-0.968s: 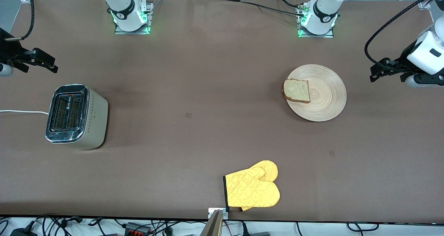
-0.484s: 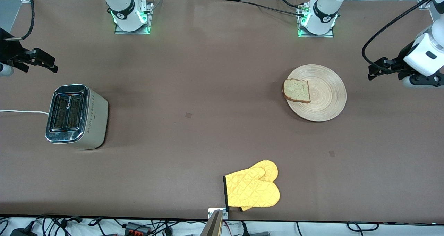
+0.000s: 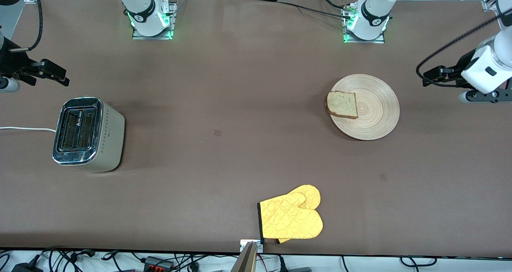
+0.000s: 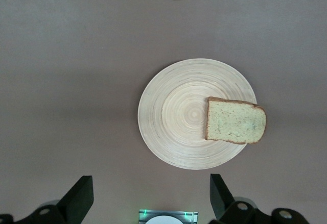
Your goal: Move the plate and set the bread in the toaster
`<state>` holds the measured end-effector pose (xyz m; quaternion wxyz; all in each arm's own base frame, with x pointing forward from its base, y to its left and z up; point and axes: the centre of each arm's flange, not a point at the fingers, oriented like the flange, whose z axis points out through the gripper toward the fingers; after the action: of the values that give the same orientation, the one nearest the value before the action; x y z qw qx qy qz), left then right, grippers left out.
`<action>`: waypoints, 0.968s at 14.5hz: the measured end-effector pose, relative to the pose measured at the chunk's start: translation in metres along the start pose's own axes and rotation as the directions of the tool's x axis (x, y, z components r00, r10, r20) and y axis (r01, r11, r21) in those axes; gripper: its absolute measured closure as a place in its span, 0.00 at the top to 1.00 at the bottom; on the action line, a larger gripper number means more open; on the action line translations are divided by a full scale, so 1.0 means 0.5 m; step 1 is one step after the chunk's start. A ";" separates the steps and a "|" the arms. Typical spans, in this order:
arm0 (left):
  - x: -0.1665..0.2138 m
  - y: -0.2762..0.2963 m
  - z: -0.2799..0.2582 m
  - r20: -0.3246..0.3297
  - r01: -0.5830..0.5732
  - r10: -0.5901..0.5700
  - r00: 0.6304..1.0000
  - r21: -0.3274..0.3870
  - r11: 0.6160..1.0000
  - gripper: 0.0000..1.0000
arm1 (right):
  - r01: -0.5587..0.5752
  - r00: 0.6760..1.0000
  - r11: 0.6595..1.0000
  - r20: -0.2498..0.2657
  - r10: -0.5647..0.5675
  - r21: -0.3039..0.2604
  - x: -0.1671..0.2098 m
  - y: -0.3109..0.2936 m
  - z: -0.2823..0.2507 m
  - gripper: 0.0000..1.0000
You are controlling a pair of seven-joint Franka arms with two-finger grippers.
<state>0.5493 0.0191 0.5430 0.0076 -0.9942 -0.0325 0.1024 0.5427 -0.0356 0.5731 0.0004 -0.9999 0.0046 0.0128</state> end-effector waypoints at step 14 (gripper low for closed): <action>0.165 -0.418 0.351 0.196 0.134 -0.060 0.979 -0.391 0.911 1.00 | -0.002 1.000 1.000 -0.004 0.002 0.000 0.001 0.002 -0.004 1.00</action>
<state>0.5808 0.2346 0.3590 -0.1947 -0.9583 -0.1030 0.1823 0.5433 -0.0368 0.5749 0.0003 -0.9999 0.0057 0.0107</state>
